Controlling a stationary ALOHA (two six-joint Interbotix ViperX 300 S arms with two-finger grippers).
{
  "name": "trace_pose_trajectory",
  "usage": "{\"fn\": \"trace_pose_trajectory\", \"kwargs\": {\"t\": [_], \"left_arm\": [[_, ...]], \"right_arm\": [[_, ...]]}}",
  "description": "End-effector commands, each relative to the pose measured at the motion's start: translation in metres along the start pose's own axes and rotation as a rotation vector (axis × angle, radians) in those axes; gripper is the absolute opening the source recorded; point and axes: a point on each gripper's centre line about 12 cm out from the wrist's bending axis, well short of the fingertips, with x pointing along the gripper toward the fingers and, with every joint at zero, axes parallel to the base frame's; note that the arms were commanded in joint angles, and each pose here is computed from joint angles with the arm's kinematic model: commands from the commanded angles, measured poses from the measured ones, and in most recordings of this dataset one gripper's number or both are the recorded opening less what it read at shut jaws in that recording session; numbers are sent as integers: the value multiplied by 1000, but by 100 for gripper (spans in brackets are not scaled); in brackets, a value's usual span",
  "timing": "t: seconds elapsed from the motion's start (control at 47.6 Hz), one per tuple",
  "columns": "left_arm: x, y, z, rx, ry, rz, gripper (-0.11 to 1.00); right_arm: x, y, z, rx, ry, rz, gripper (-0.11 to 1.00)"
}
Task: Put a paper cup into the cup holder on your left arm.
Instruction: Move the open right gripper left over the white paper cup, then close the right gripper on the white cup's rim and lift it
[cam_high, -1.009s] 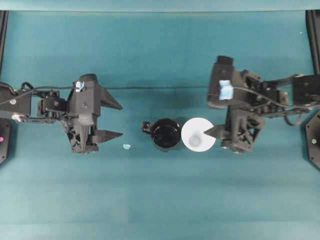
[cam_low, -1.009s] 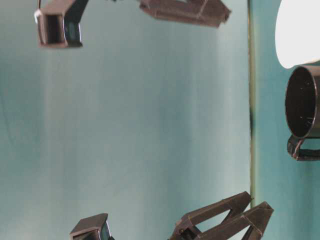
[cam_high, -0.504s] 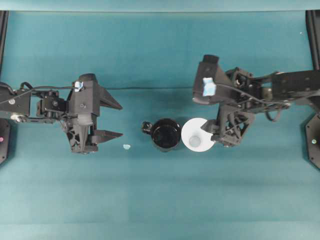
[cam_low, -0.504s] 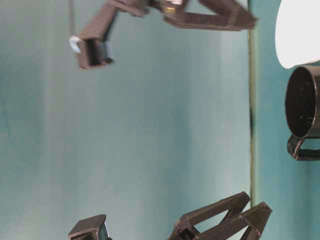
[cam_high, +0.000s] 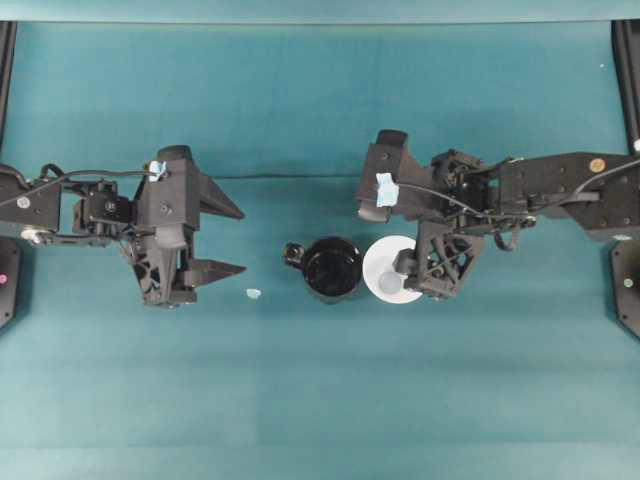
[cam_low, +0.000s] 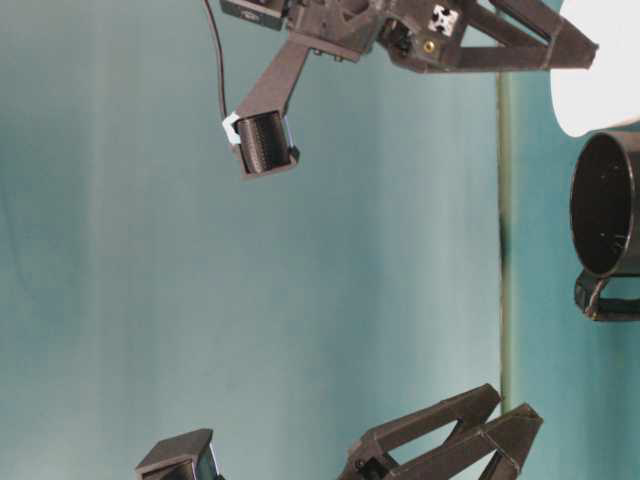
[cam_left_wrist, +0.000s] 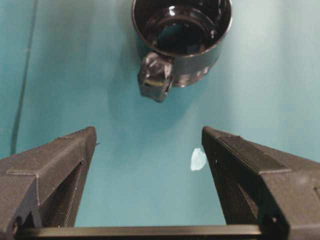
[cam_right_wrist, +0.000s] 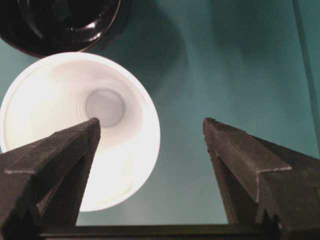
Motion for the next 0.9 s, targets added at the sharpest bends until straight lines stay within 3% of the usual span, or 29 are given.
{"fn": "trace_pose_trajectory", "kwargs": {"t": [0.0,0.441,0.673,0.883], "left_arm": [[-3,0,7,3,-25,1,88],[-3,0,7,6,-23,0,88],[-2,0,7,4,-25,0,88],[-1,0,8,4,-25,0,88]], "right_arm": [[-2,0,5,2,-27,4,87],[2,-3,4,13,-17,-1,77],[3,-6,4,24,-13,-5,56],[3,-4,3,27,-5,1,27]]}}
